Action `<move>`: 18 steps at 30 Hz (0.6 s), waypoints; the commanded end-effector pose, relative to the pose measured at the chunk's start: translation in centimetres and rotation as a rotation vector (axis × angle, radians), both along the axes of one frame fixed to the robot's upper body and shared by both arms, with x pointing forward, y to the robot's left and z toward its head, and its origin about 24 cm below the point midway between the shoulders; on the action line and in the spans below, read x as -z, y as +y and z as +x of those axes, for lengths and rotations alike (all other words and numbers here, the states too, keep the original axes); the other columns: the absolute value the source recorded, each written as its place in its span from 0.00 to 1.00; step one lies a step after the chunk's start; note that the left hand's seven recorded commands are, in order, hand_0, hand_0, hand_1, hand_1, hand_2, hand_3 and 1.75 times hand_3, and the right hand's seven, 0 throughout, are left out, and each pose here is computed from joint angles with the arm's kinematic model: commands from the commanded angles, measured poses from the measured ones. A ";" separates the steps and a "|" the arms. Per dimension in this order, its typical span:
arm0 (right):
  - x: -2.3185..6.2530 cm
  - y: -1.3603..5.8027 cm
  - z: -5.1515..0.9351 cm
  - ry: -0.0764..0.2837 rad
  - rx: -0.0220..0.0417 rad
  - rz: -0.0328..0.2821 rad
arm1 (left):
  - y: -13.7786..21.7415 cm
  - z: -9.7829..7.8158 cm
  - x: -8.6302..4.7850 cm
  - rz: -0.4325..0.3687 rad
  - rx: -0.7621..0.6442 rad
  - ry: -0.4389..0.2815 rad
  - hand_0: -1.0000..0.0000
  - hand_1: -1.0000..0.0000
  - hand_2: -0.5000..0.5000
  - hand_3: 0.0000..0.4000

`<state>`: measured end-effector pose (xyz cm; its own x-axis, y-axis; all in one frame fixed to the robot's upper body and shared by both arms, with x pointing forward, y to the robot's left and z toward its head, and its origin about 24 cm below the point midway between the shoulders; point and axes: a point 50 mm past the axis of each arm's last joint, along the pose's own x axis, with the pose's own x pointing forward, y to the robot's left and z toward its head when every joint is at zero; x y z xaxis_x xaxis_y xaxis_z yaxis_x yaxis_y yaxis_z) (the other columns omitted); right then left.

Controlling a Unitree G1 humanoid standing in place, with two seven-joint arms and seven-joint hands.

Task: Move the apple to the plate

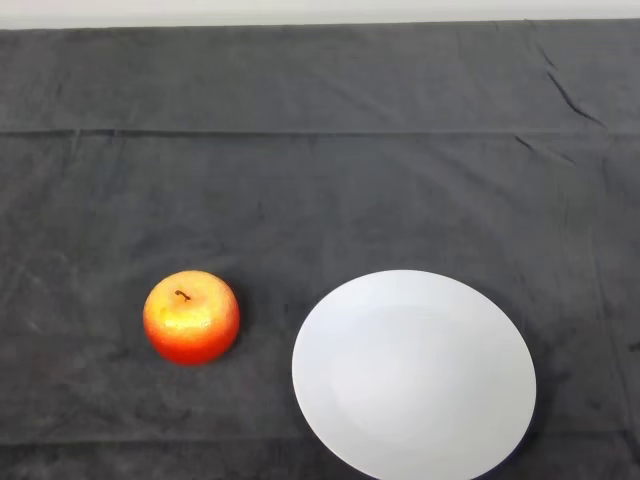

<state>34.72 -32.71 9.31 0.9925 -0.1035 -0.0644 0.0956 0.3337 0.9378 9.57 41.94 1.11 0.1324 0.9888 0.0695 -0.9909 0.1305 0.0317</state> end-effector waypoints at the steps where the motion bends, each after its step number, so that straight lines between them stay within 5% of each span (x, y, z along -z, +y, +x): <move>1: 0.04 -1.05 -0.71 -0.016 0.0373 0.003 | 0.2 0.4 0.1 -0.009 0.025 0.039 1.00 1.00 0.50 0.00; 18: 0.05 -1.05 -0.71 -0.016 0.0373 0.003 | 0.0 1.1 -0.9 0.022 0.035 0.043 1.00 1.00 0.50 0.00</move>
